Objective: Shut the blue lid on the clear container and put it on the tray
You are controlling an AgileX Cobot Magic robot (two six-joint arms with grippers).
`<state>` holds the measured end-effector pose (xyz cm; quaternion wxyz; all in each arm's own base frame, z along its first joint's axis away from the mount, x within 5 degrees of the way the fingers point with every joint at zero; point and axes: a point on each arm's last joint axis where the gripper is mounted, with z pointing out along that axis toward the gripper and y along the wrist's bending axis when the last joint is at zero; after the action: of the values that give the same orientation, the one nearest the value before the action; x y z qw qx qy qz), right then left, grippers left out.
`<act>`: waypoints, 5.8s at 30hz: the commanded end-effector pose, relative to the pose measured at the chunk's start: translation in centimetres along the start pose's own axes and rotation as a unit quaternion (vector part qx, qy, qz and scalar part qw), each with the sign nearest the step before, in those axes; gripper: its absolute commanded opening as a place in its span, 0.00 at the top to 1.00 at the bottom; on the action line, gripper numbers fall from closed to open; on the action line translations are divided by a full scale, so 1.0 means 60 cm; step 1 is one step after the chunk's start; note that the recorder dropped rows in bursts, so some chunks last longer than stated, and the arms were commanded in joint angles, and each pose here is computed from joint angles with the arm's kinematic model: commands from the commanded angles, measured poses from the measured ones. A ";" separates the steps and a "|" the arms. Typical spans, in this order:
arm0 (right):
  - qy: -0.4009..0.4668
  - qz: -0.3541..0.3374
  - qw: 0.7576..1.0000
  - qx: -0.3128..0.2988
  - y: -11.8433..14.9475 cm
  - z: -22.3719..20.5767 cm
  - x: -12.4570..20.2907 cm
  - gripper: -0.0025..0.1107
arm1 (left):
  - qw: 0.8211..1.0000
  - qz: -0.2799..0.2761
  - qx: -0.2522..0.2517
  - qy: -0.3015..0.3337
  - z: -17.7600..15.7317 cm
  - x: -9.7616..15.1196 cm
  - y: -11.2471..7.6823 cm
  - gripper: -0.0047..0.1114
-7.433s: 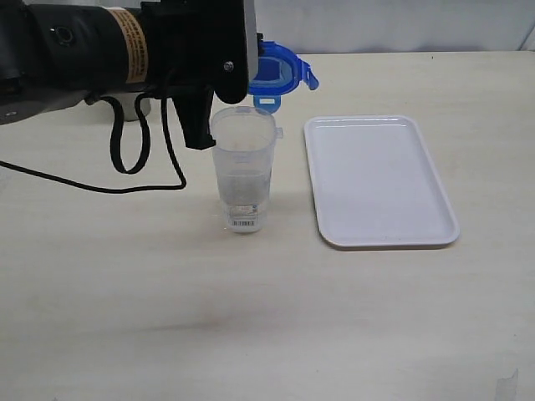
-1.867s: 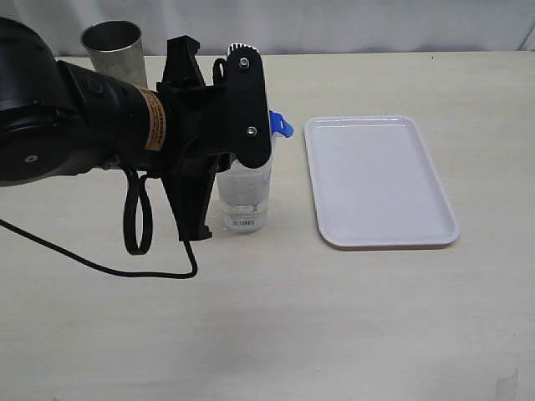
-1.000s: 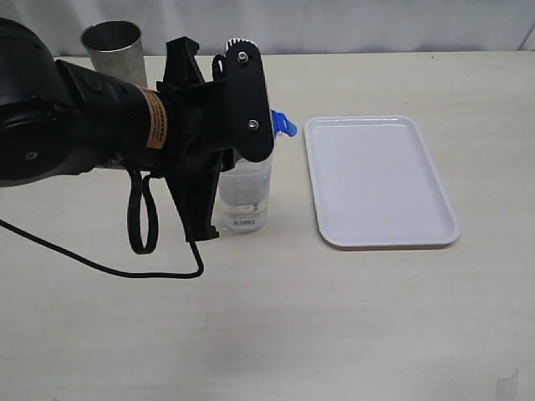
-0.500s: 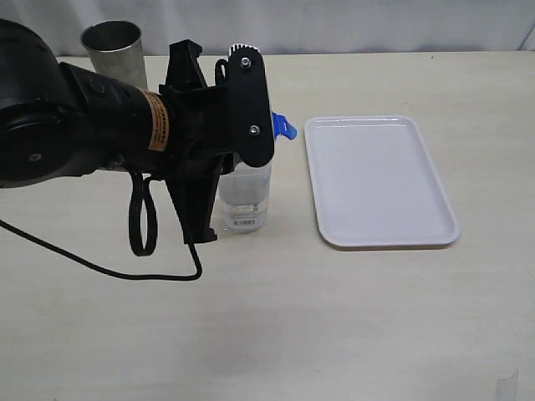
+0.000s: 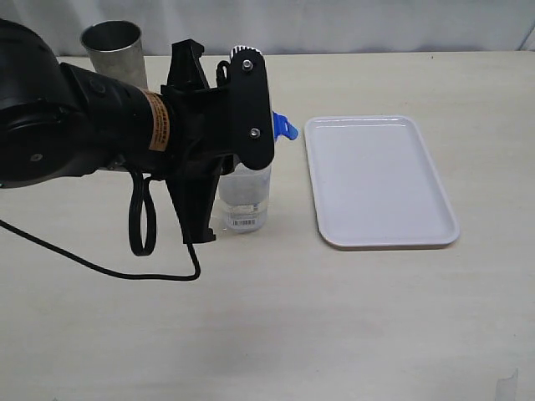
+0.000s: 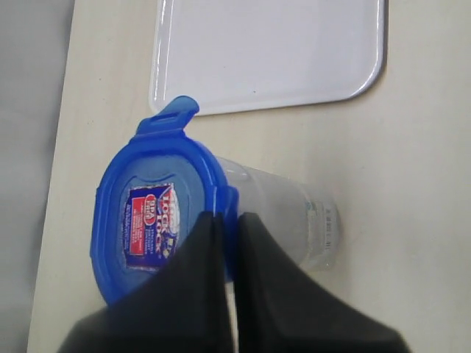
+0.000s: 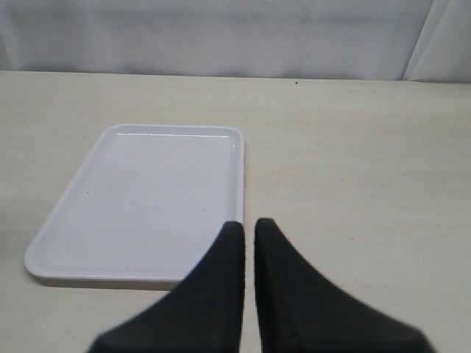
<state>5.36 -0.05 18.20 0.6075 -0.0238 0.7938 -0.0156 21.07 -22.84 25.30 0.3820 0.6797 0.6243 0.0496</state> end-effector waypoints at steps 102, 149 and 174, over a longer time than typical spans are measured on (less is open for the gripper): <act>-0.153 0.008 0.988 0.017 -0.020 0.087 -0.383 0.93 | 0.849 -0.439 -0.165 -0.244 0.034 0.323 0.021 0.96; 0.343 -0.225 0.842 -0.350 0.404 0.400 -0.305 0.93 | 0.854 -0.429 -0.151 -0.254 0.034 0.318 0.019 0.96; 0.349 -0.246 0.846 -0.319 0.395 0.405 -0.306 0.93 | 0.867 -0.377 -0.107 -0.308 0.035 0.299 0.008 0.96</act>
<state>33.23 24.70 27.95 0.2275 -0.3984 0.8842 0.0884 26.53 -7.72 17.05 0.6116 0.3289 0.6817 -0.2302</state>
